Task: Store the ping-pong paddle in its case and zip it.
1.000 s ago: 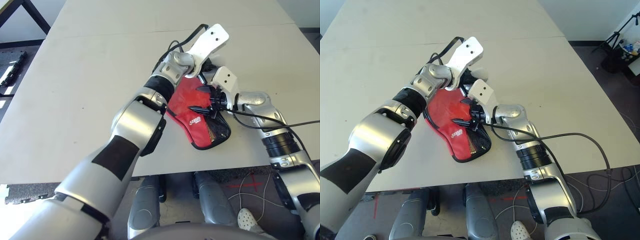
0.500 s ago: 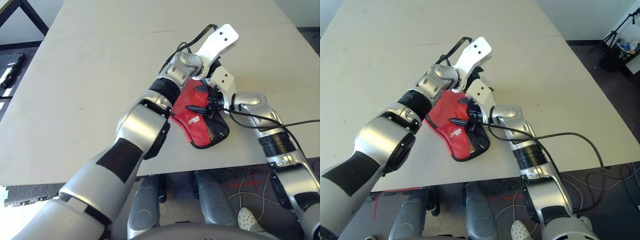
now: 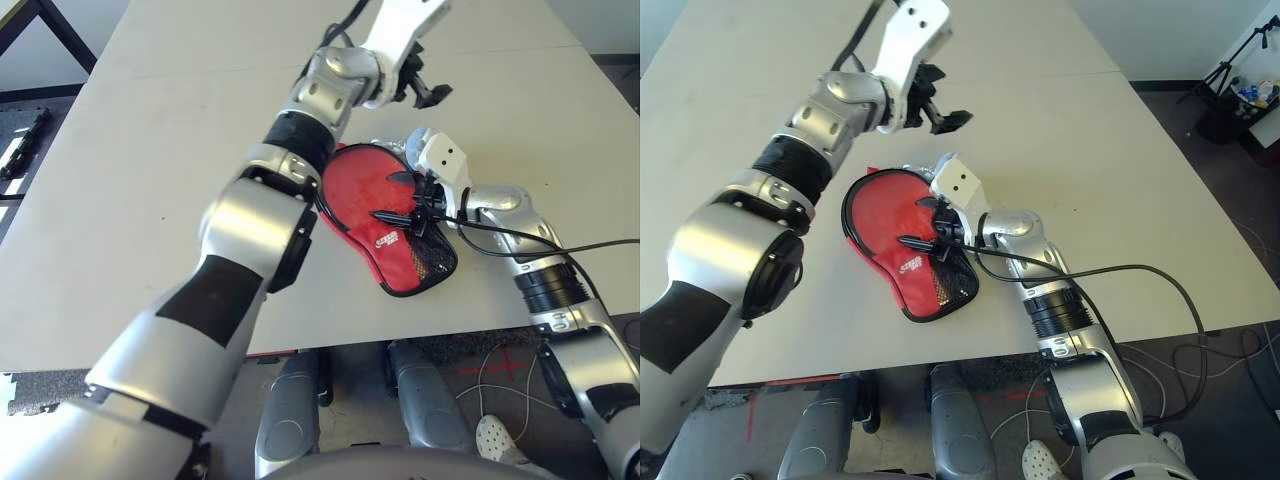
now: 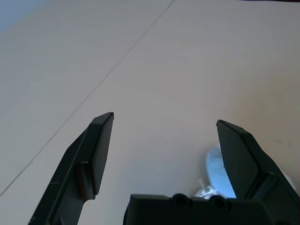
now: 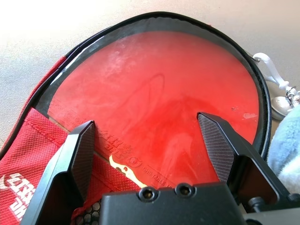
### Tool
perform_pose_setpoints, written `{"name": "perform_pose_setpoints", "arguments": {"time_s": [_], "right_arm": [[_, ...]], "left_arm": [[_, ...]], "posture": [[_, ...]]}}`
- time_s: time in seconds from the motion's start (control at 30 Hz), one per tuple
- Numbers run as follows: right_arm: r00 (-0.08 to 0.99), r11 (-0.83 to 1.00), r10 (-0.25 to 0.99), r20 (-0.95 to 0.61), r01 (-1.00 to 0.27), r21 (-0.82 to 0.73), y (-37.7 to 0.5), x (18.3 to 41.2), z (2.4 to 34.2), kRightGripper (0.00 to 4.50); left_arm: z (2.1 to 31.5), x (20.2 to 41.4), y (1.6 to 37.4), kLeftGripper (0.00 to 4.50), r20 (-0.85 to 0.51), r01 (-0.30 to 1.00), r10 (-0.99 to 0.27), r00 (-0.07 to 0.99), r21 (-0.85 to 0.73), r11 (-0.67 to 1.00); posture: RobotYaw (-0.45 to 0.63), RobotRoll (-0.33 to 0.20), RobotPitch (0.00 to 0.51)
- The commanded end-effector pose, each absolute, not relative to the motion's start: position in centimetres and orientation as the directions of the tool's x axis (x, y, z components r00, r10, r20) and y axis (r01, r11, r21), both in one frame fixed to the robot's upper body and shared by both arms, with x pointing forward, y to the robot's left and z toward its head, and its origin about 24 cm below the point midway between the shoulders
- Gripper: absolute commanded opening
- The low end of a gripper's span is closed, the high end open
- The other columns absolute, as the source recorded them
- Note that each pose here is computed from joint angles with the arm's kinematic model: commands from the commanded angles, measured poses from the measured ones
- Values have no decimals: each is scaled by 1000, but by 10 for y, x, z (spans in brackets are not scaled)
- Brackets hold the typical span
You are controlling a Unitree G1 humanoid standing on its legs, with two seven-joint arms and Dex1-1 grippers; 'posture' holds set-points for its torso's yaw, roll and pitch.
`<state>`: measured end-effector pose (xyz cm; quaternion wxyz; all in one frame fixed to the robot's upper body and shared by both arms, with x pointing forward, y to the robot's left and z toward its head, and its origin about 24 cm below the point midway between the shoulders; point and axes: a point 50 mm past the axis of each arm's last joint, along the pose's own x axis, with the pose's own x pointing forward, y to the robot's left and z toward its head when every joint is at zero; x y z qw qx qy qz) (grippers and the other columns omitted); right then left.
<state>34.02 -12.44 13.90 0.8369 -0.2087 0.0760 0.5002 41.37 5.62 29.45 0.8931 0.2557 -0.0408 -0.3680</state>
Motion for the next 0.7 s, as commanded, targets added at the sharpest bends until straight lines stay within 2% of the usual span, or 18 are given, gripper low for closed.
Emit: {"name": "perform_pose_setpoints", "arguments": {"time_s": [0.03, 0.23, 0.3, 0.4, 0.57, 0.7], "right_arm": [[446, 411, 755, -481, -893, -184, -127, 334, 98, 4500], [443, 407, 758, -479, -895, -183, -125, 334, 98, 4500], [440, 405, 759, -479, -896, -183, -125, 334, 98, 4500], [439, 403, 760, -479, -897, -182, -125, 335, 98, 4500], [436, 400, 760, -481, -898, -182, -125, 335, 98, 4500], [434, 397, 760, -483, -899, -182, -125, 335, 99, 4500]], "left_arm": [[290, 417, 73, 4463, -127, 616, -649, 750, 494, 614], [273, 420, 108, 4463, -164, 585, -596, 786, 508, 632], [253, 418, 120, 4463, -202, 610, -601, 773, 498, 617], [227, 411, 129, 4463, -255, 655, -621, 741, 477, 585], [198, 396, 140, 4463, -305, 694, -631, 713, 437, 572], [187, 385, 144, 4463, -332, 719, -643, 690, 419, 555]], "posture": [[-58, 0, 247], [-50, 0, 248], [-48, 0, 248], [-46, 0, 249], [-41, 0, 250], [-39, 0, 250]]}}
